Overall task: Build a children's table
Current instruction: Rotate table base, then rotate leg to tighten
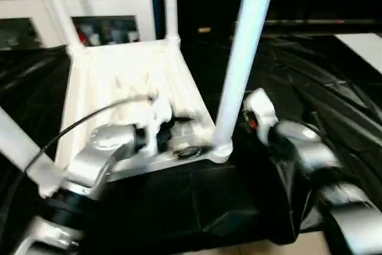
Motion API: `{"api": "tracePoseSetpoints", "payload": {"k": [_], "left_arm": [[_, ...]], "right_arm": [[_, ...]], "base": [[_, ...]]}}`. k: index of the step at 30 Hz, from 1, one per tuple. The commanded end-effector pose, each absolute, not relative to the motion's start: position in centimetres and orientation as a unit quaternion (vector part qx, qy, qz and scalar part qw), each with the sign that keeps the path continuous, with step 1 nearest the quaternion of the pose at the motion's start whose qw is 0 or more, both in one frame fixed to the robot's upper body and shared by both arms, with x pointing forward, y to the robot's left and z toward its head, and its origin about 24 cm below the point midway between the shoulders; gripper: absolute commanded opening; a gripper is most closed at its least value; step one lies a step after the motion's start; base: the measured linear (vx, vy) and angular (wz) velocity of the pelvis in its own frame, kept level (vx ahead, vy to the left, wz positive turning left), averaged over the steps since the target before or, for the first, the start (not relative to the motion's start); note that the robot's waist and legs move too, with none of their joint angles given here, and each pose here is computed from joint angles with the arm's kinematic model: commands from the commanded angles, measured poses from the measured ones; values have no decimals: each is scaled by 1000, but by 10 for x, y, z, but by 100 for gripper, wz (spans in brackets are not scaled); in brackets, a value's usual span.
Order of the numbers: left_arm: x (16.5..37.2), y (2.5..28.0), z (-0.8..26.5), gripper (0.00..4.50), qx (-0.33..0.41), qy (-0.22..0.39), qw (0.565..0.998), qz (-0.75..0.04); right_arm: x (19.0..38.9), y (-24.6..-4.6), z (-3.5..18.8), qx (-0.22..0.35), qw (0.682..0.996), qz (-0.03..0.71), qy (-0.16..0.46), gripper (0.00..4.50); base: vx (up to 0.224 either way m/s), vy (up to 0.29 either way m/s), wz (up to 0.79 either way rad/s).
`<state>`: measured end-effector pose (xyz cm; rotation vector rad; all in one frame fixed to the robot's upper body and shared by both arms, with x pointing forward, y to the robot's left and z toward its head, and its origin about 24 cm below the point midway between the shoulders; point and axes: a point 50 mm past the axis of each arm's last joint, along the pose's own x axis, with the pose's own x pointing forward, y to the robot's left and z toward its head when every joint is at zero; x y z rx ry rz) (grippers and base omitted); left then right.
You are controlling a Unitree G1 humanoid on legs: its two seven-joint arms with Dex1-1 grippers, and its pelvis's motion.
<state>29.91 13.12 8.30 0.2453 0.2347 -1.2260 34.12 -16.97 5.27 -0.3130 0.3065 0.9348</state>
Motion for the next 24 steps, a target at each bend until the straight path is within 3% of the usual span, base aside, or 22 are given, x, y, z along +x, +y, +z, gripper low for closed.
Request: {"api": "tracePoseSetpoints", "payload": {"k": [1,4,6,10,14,24], "left_arm": [[305,129,82,388,158,118,796,-573],[310,131,74,374,188,142,793,-563],[311,130,71,339,191,147,792,-560],[310,129,60,324,184,164,786,-567],[310,130,56,280,184,168,781,-573],[308,137,51,191,178,186,777,-575]], "right_arm": [[339,-169,66,-165,852,480,129,322],[332,-177,74,-180,836,502,129,322],[328,-180,78,-184,830,511,128,322],[317,-186,85,-182,818,529,133,322],[309,-191,88,-183,808,541,142,322],[303,-194,92,-180,804,546,152,322]], "base": [[0,0,0],[0,0,0],[0,0,0],[0,0,0],[0,0,0],[0,0,0]]}}
